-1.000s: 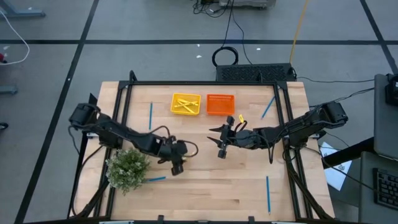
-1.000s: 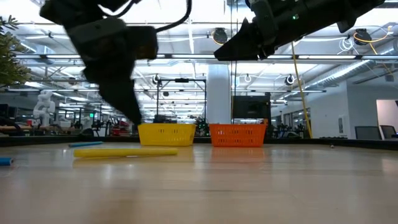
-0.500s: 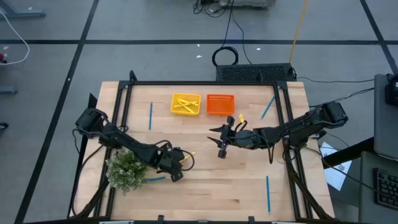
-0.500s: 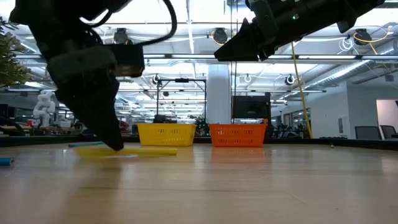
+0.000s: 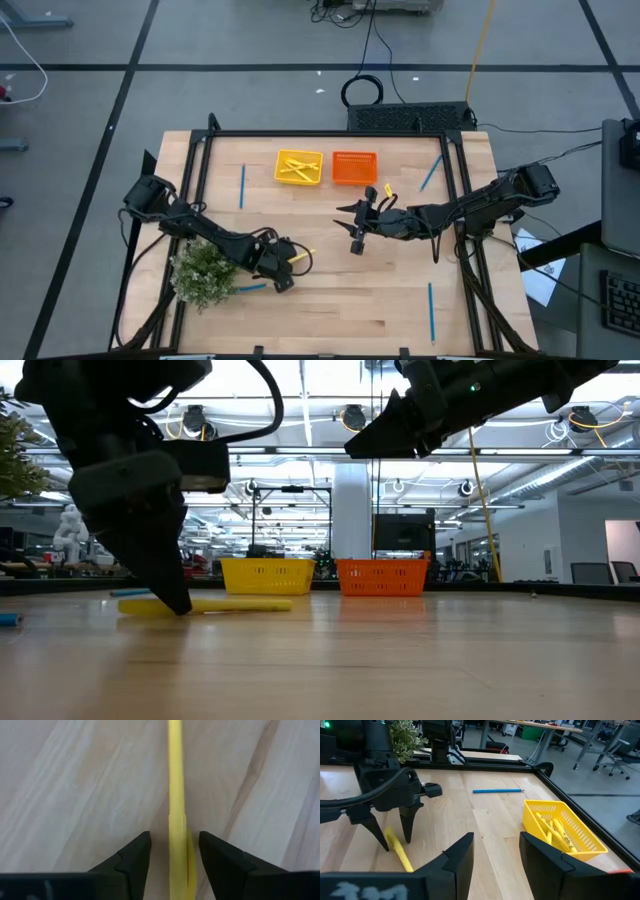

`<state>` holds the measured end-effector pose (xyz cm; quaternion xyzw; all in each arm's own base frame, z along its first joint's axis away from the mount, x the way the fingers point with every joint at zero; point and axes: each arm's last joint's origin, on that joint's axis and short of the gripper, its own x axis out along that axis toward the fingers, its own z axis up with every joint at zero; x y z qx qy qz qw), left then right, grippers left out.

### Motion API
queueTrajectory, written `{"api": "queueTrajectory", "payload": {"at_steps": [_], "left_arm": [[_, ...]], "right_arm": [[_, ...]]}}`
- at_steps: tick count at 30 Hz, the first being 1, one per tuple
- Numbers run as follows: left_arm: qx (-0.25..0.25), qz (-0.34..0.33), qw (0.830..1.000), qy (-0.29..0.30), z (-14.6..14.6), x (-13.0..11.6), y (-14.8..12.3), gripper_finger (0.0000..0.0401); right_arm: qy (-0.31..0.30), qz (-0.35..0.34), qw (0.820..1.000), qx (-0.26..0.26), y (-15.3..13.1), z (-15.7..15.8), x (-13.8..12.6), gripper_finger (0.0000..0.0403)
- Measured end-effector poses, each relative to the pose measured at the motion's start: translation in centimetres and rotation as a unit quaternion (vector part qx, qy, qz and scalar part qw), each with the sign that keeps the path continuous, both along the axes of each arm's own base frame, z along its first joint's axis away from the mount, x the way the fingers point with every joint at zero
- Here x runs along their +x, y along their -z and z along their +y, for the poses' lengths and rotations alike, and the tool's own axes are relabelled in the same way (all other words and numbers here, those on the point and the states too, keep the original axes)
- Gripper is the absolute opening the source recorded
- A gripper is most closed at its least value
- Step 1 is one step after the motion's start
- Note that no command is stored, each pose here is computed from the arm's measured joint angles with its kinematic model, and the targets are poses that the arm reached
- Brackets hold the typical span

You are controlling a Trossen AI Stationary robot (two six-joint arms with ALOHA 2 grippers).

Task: Sort pens & pencils
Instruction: Put the yellow pen into the yellow bin

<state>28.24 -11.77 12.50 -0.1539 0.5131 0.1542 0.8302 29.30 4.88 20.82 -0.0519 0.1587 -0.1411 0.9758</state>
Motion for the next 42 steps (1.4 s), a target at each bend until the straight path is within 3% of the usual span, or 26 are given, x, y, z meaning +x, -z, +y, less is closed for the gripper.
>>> {"api": "queueTrajectory", "payload": {"at_steps": [3, 8, 17, 28, 33, 42], "left_arm": [[0.005, 0.011, 1.000, -0.003, 0.1, -0.2, 0.1, 0.0134], [0.013, 0.019, 1.000, 0.006, 0.2, -0.3, 0.1, 0.0039], [0.037, 0.012, 0.998, 0.047, 0.4, -0.8, -1.1, 0.0037], [0.101, -0.079, 0.990, 0.063, 1.1, -1.3, -5.4, 0.0037], [0.158, -0.106, 0.981, 0.046, 2.1, -1.5, -7.0, 0.0001], [0.194, -0.110, 0.975, 0.009, 5.1, -1.0, -8.0, 0.0003]], "right_arm": [[0.000, 0.000, 1.000, 0.000, 0.0, 0.0, 0.0, 0.0146], [0.000, 0.000, 1.000, 0.000, 0.0, 0.0, 0.0, 0.0146], [0.000, 0.000, 1.000, 0.000, 0.0, 0.0, 0.0, 0.0146], [0.000, 0.000, 1.000, 0.000, 0.0, 0.0, 0.0, 0.0146], [0.000, 0.000, 1.000, 0.000, 0.0, 0.0, 0.0, 0.0146], [0.000, 0.004, 1.000, -0.001, 0.1, 0.0, 0.0, 0.0146]]}}
